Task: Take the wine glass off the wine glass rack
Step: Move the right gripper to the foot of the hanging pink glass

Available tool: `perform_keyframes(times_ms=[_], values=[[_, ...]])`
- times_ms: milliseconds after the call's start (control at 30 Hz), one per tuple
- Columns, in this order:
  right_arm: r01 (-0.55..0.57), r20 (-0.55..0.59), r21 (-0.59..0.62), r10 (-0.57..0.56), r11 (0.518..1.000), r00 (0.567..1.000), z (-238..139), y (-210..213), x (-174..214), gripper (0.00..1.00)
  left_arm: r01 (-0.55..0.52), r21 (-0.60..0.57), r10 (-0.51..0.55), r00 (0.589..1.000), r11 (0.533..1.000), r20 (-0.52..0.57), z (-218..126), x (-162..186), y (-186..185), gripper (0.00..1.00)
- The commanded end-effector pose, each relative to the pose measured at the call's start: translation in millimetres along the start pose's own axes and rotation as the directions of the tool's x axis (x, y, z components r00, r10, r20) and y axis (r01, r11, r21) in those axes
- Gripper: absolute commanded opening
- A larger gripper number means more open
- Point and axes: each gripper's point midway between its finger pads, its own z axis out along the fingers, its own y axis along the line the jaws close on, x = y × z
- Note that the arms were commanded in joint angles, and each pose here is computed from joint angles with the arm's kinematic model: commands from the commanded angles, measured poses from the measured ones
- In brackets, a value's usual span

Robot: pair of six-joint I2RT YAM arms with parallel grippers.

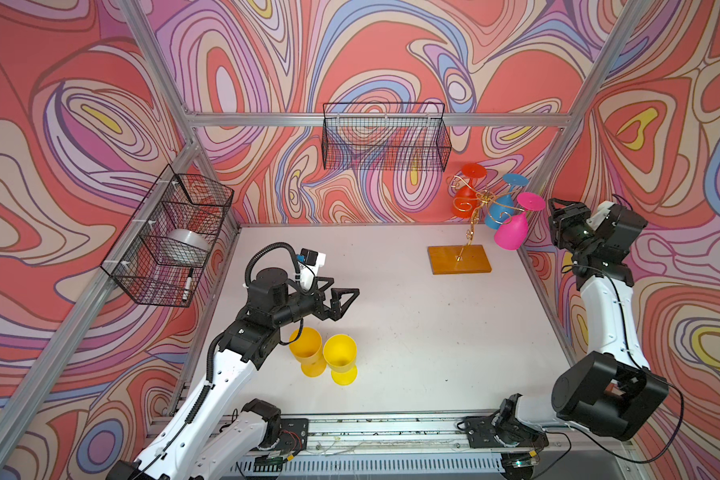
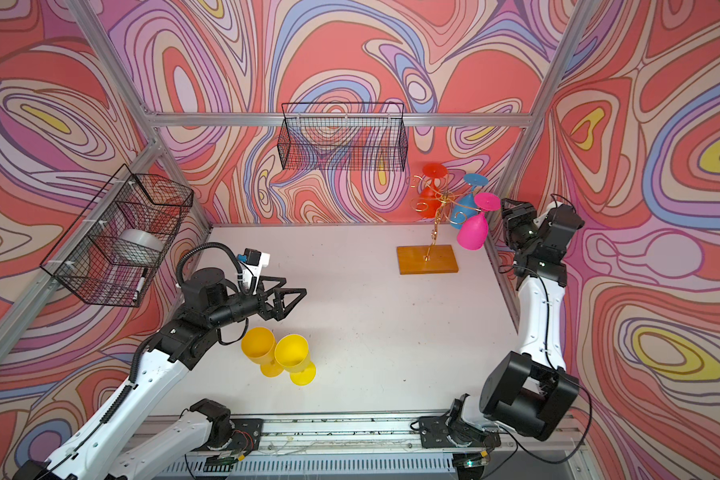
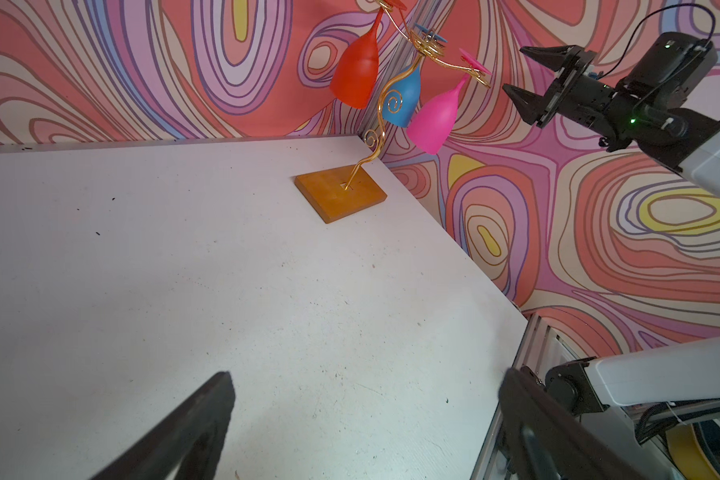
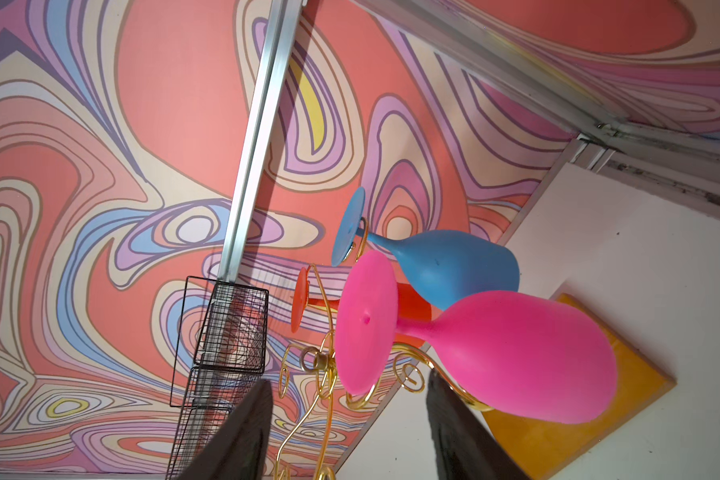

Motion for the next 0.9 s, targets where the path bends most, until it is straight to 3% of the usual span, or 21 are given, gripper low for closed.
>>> perform_keyframes(times_ms=[0, 633, 867], values=[[-0.039, -0.038, -0.058, 0.036, 0.998, 0.999, 7, 3, 2, 0.61, -0.044, 0.035, 0.043, 0.999, 0.998, 0.027, -2, -5, -9, 1.00], [-0.104, -0.069, -0.075, 0.099, 0.992, 0.993, 31, -6, -3, 0.51, -0.045, 0.049, 0.043, 0.999, 0.998, 0.026, -3, -5, -12, 1.00], [-0.148, -0.070, -0.082, 0.142, 0.986, 0.987, 39, -12, -6, 0.40, -0.044, 0.047, 0.043, 0.999, 0.998, 0.027, -2, -5, -11, 1.00]])
